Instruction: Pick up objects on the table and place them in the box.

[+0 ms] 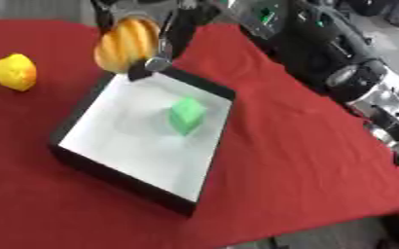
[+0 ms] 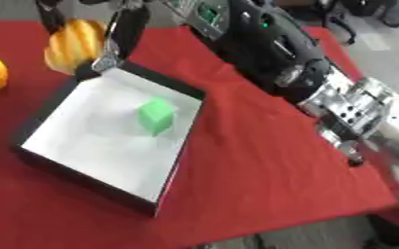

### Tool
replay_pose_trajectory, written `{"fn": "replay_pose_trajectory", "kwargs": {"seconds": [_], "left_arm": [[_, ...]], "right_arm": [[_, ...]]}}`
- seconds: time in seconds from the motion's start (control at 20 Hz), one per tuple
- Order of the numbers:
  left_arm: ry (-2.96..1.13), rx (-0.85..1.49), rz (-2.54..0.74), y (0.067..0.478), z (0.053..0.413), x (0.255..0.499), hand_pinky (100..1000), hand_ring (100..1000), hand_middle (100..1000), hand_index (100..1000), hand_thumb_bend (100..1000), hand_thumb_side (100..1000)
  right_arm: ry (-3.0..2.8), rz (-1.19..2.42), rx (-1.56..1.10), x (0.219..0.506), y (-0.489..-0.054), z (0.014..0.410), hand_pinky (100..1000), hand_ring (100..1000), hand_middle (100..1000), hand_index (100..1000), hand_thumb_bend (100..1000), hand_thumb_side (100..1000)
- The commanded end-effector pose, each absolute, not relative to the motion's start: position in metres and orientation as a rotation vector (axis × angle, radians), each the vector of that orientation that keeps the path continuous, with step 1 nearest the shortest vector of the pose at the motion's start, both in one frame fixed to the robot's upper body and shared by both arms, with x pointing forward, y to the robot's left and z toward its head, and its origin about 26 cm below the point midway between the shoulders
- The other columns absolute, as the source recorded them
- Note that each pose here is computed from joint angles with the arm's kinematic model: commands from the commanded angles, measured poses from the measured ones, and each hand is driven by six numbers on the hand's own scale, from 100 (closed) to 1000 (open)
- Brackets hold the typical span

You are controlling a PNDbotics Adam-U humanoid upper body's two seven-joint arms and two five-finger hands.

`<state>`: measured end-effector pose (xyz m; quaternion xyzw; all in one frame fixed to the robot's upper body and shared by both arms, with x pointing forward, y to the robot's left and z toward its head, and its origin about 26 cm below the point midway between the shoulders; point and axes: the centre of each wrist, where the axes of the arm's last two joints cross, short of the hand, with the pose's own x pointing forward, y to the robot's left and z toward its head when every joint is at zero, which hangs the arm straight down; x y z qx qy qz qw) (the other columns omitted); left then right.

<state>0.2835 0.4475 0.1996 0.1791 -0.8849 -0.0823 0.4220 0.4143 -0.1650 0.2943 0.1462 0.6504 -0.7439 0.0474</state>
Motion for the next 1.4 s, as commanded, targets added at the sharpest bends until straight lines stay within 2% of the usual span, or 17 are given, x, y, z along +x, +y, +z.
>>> {"fn": "replay_pose_trajectory", "kwargs": {"seconds": [0.05, 0.3, 0.65, 0.9, 1.1, 1.2, 1.25, 1.4], "left_arm": [[-2.235, 0.488, -0.27, 0.451, 0.217, 0.282, 898, 640, 743, 837, 100, 755], [-2.232, 0.492, -0.274, 0.452, 0.217, 0.282, 898, 639, 743, 837, 100, 756], [-2.217, 0.491, -0.265, 0.451, 0.21, 0.281, 900, 637, 741, 836, 100, 767], [-2.215, 0.494, -0.262, 0.45, 0.209, 0.281, 901, 636, 741, 836, 100, 770], [-2.218, 0.493, -0.265, 0.45, 0.21, 0.282, 902, 636, 741, 836, 100, 770], [-2.216, 0.494, -0.264, 0.45, 0.209, 0.281, 902, 636, 740, 836, 100, 771], [-2.215, 0.495, -0.264, 0.45, 0.209, 0.281, 902, 636, 740, 836, 100, 772], [-2.211, 0.497, -0.263, 0.451, 0.207, 0.281, 902, 636, 740, 837, 100, 772]], "right_arm": [[1.878, -2.321, 0.45, 0.419, -0.163, 0.291, 749, 662, 500, 608, 410, 581], [1.837, -2.37, 0.427, 0.424, -0.164, 0.281, 750, 662, 499, 608, 406, 576], [1.84, -2.482, 0.412, 0.432, -0.171, 0.254, 758, 662, 499, 609, 357, 519], [1.792, -2.556, 0.407, 0.437, -0.173, 0.236, 775, 690, 537, 650, 363, 541], [1.715, -2.601, 0.406, 0.439, -0.175, 0.227, 798, 738, 601, 702, 398, 573], [1.678, -2.616, 0.413, 0.44, -0.176, 0.226, 830, 806, 710, 790, 457, 612], [1.661, -2.619, 0.421, 0.44, -0.177, 0.227, 858, 851, 771, 838, 451, 639], [1.639, -2.615, 0.454, 0.441, -0.18, 0.231, 893, 894, 827, 887, 444, 587]]}}
